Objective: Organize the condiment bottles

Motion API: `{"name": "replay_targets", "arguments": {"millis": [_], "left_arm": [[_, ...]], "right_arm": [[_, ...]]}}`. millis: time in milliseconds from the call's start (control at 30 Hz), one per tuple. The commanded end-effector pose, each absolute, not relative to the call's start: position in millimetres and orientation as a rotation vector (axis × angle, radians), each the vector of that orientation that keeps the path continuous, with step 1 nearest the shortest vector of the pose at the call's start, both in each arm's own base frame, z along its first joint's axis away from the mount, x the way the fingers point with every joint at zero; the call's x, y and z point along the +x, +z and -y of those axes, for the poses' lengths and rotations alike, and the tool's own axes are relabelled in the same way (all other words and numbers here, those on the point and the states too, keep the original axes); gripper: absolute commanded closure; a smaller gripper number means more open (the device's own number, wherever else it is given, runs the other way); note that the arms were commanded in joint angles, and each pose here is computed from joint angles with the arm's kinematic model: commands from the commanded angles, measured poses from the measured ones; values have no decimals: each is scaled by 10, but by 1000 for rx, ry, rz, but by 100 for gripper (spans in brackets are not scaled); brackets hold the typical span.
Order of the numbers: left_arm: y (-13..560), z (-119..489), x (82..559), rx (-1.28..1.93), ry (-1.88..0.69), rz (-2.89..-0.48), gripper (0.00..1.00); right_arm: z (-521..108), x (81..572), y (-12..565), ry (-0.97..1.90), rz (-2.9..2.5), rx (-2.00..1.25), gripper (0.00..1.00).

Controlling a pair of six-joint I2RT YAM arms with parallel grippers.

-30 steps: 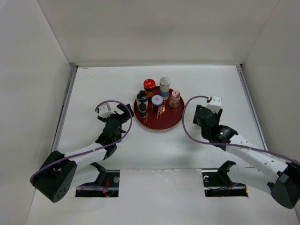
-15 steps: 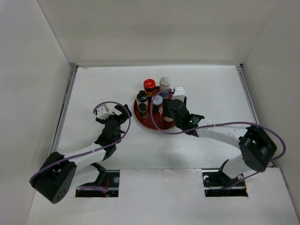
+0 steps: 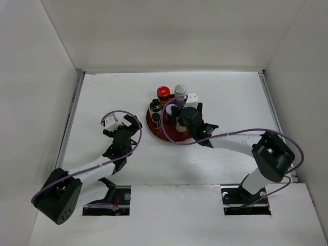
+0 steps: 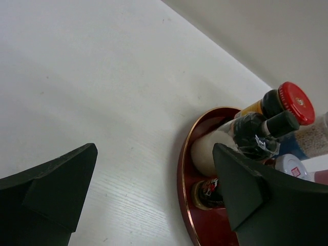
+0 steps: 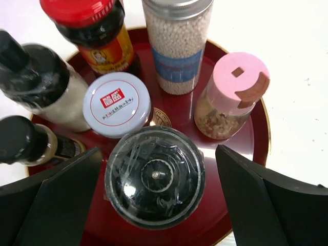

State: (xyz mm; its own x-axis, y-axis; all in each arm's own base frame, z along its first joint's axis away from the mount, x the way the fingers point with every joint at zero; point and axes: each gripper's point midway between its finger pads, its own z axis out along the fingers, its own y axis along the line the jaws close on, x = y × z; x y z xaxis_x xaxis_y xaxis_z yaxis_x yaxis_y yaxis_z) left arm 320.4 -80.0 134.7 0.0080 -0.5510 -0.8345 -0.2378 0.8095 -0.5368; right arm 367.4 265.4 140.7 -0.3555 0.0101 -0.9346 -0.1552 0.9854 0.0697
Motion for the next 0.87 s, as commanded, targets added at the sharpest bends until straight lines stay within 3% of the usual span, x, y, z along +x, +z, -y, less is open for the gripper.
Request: {"name": "replay_targets", "arguments": {"millis": [0,300,500,833], "left_arm": [[1533,835,3303,-671,-269,-1566,0],[2089,968,3294,-633,-300,-1577,0],[2430,1322,3226,-539,-414,-1602,0],[2643,2005,3281,-344,-450,-1691,0]], "right_arm": [[-2581,3710,1943,229,-1790,-18,0],[-2032,3288,2571,320,-1631,99,0],[-1437,3157,2356,321,-1578,325,0],[-1231,3073,2028,303,-1613,397,0]]}}
